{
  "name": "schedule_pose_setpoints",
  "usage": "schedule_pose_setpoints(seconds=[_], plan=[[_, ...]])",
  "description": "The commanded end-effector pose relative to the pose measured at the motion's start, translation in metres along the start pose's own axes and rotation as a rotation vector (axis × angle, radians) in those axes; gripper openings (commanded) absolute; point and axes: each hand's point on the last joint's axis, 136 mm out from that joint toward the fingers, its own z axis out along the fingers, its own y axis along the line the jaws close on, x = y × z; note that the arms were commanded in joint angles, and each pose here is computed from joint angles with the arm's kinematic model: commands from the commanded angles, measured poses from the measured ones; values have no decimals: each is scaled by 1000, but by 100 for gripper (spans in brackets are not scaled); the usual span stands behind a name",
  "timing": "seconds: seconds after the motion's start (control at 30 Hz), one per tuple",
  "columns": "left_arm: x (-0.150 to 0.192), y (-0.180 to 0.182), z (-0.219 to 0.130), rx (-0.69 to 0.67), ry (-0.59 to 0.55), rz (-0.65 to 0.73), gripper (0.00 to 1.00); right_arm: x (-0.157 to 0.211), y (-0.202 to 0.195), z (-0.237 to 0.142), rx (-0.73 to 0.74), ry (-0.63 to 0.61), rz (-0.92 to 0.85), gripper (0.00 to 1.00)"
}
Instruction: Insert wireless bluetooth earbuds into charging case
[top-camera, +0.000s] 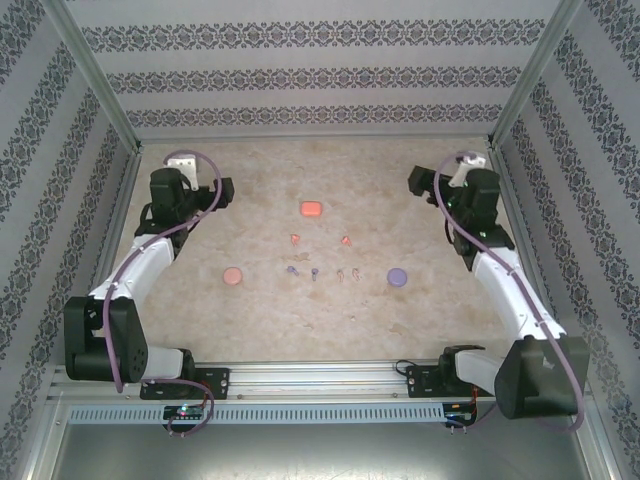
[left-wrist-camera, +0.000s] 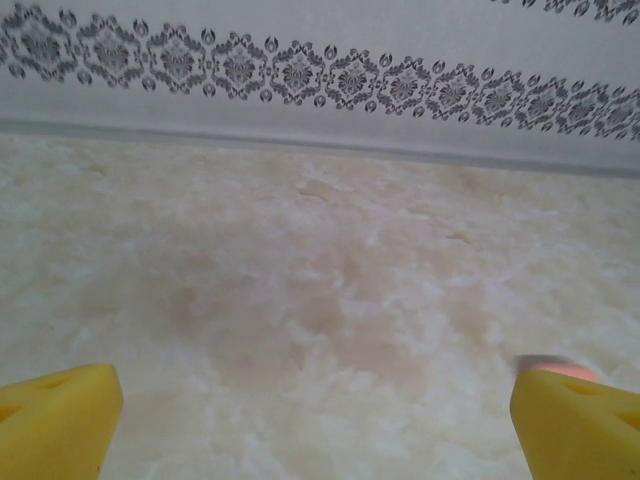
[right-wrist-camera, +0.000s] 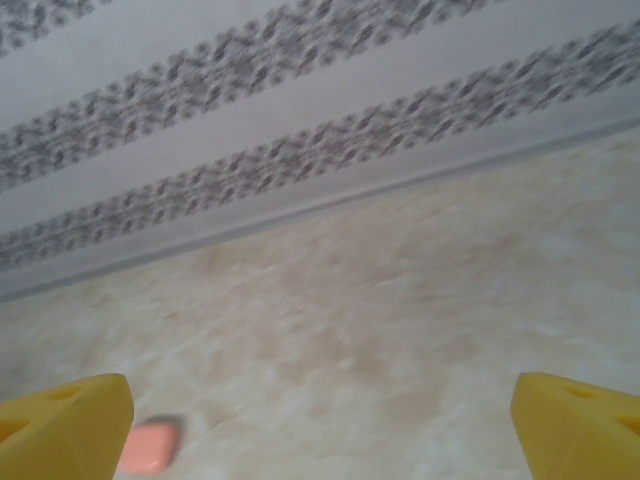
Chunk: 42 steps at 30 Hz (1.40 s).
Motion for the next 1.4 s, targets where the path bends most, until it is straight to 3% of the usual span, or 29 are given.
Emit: schedule_pose_setpoints(seconds=[0.0,0.23,0.53,0.7,0.93,1.37], plan=[[4,-10,-9,34,96,-173,99,42,33,12,-27,275,35,95],[-5,-27,-8,116,118,-328,99,101,95,60,26,571,21,92],[12,-9,-16,-31,187,-525,99,170,152,111,181,811,-168,91],[25,-6,-19,-63,217,-609,99,184,161,134,227,830,-180,87],[32,-6,-20,-53,217,-618,99,201,152,159,299,849,-146,84],[40,-14,-10,7,236,-618,99,229,153,192,280,853,-111,83]])
